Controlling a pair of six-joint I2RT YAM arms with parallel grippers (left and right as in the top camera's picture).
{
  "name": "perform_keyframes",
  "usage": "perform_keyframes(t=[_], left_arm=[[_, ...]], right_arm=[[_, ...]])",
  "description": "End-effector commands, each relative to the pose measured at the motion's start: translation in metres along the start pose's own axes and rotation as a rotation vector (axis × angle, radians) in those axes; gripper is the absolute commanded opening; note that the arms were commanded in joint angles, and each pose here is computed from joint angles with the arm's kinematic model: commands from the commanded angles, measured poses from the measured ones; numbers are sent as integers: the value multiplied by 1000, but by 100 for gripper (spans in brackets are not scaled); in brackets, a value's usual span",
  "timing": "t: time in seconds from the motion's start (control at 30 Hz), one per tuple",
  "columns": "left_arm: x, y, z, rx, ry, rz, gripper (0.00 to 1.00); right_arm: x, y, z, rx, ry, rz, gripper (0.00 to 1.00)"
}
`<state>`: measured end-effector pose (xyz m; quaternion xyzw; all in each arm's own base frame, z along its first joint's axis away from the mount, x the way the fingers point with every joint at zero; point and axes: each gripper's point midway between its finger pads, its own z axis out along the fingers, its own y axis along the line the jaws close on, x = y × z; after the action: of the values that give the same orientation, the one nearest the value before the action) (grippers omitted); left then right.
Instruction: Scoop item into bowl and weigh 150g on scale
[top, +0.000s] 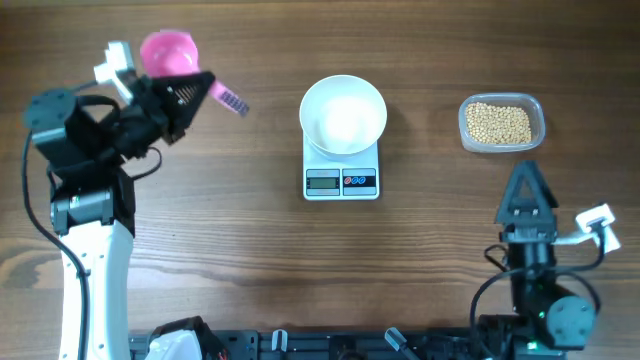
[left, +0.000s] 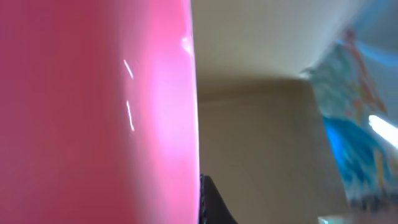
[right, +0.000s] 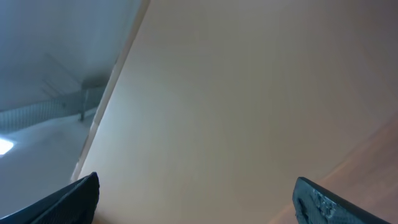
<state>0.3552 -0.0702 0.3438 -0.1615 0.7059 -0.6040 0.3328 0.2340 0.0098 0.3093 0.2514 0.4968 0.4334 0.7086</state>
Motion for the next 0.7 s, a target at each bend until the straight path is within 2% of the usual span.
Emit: perform_keyframes(t=[0.0,0.07,0.13,0.23,0.3,0.37,0.43,0.5,0.53,0.57,0.6,0.67], left_arm=[[-2,-34,0,92,-7,2,4],[-8,-36,0,95,-42,-34,4],[-12,-35,0,93,-63,-69,4],[-12,-36,1,94,-63,-83,4],[-12,-36,4,94,-70,-84,4],[-11,-37,8,93,-84,-79,4],[-12,-37,12,92,-103,-83,4],[-12,-37,15,92,-109,-85,4],[-11,-38,16,92,-111,-85,4],[-11,-37,19,88,-118,-92,4],[-11,-35,21,81,-128,-101,4],[-11,-30,28,58,-161,-134,4]], right_arm=[[-9,50,33,-78,89,-315,100],[1,64,58,-100,222,-478,100],[8,68,83,-93,336,-549,100],[26,70,128,-81,552,-513,100],[41,76,144,-143,671,-457,100],[66,100,147,-352,842,-366,100],[80,114,140,-467,987,-164,100],[88,110,141,-380,1105,116,100],[95,101,143,-280,1158,280,97],[105,94,145,-224,1192,368,78],[113,92,145,-218,1213,387,73],[136,99,144,-231,1251,401,75]])
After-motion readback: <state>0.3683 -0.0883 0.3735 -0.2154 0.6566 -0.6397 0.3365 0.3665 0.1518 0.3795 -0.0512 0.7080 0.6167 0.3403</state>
